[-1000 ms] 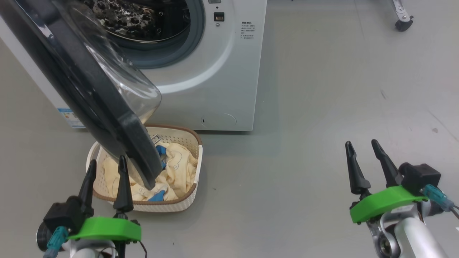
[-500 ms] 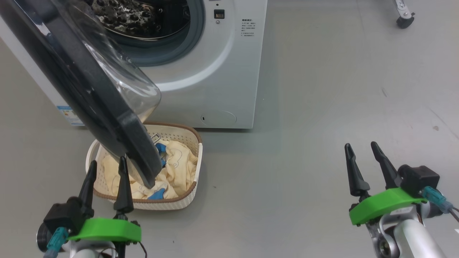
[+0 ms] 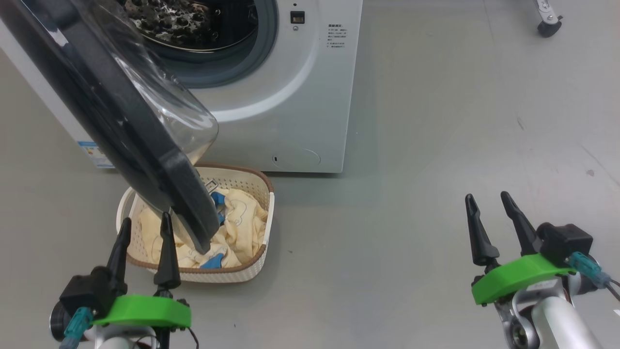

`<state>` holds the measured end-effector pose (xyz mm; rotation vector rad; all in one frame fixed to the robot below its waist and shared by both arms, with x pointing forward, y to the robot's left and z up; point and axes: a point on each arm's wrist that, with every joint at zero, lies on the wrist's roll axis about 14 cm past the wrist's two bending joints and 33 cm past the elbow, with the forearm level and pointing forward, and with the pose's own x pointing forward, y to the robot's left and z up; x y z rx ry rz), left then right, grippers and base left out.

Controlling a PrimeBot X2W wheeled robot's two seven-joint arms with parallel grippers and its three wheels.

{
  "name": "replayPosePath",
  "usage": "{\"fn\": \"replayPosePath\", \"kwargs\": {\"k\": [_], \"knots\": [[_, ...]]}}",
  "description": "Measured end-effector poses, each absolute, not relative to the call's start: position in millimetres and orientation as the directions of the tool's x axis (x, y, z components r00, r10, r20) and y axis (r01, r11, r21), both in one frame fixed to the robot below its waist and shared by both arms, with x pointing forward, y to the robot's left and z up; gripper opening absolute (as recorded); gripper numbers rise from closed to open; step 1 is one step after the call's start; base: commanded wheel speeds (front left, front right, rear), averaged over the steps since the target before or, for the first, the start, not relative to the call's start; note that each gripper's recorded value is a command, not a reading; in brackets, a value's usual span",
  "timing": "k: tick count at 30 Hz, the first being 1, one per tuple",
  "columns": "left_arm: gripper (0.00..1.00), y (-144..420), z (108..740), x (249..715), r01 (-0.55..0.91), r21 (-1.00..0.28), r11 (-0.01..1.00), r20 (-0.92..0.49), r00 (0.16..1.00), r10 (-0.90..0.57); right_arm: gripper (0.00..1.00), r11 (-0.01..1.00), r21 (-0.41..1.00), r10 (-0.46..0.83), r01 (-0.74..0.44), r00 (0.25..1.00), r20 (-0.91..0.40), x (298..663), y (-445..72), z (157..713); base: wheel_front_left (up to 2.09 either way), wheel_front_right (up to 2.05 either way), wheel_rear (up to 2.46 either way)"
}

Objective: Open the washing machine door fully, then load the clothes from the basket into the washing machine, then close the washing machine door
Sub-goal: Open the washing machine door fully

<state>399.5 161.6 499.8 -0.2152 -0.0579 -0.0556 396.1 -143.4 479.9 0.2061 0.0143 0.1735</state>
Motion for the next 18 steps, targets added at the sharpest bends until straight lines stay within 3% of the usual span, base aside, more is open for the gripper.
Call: {"fn": "replayPosePath", "kwargs": {"k": [10,11,12,18], "knots": [[1.00,161.7,497.9,399.9,0.060,-0.204,0.977,0.058,0.997,-0.049,1.00,0.964,0.204,0.172,-0.168,0.985,-0.002,396.6,-143.7,478.0,0.00,0.00,0.00],[0.57,161.7,497.7,399.9,0.060,-0.204,0.977,0.057,0.997,-0.049,1.00,0.965,0.201,0.172,-0.168,0.985,-0.003,396.6,-143.8,477.7,0.00,0.00,0.00],[0.02,161.7,497.5,399.9,0.060,-0.204,0.977,0.057,0.997,-0.049,1.00,0.966,0.198,0.173,-0.168,0.985,-0.004,396.5,-143.9,477.2,0.00,0.00,0.00],[0.00,161.1,496.9,399.9,0.063,-0.204,0.977,0.055,0.997,-0.053,1.00,0.966,0.200,0.168,-0.164,0.986,-0.005,396.3,-144.9,477.0,0.00,0.00,0.00]]}}
